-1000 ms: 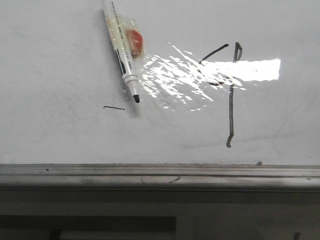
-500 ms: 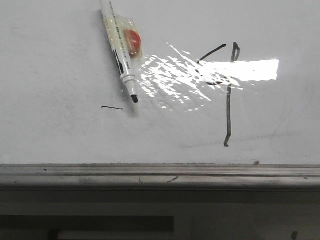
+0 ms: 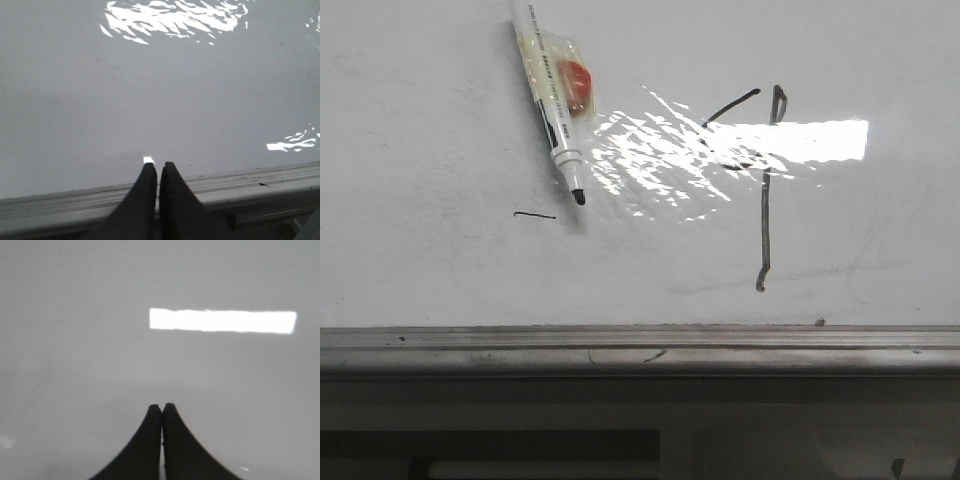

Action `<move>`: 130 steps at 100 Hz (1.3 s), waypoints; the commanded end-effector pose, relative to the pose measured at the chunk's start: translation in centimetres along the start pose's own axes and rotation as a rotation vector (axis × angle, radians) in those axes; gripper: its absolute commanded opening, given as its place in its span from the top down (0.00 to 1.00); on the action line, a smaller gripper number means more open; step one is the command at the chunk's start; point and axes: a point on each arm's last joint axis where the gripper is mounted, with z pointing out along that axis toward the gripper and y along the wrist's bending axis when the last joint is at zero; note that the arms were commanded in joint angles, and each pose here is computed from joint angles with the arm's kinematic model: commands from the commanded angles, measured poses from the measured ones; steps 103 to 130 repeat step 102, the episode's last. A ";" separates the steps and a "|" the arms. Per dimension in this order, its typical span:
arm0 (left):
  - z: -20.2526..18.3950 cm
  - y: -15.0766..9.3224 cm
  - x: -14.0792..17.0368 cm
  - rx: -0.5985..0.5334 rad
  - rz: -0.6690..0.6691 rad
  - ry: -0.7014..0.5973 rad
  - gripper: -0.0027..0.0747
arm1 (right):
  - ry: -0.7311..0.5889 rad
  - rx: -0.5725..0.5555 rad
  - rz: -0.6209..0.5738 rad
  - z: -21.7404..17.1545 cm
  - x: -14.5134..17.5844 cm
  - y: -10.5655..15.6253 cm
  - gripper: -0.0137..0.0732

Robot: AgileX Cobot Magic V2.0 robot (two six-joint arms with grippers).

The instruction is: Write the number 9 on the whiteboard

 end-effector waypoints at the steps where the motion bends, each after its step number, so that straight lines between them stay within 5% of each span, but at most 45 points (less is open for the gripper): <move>1: 0.0 0.1 0.1 -0.007 -0.010 -0.057 0.99 | 0.032 0.015 -0.004 0.1 0.9 0.0 0.91; 24: 0.0 0.1 0.1 -0.007 -0.010 -0.057 0.99 | 0.304 0.072 -0.006 -0.3 3.4 -0.6 0.91; 65: 0.0 0.1 0.1 -0.007 -0.010 -0.057 0.99 | 0.172 0.079 0.000 -0.9 2.6 -0.6 0.91; 130: 0.0 0.1 0.1 -0.007 -0.010 -0.057 0.99 | 0.172 0.080 0.000 -0.9 2.6 -0.6 0.91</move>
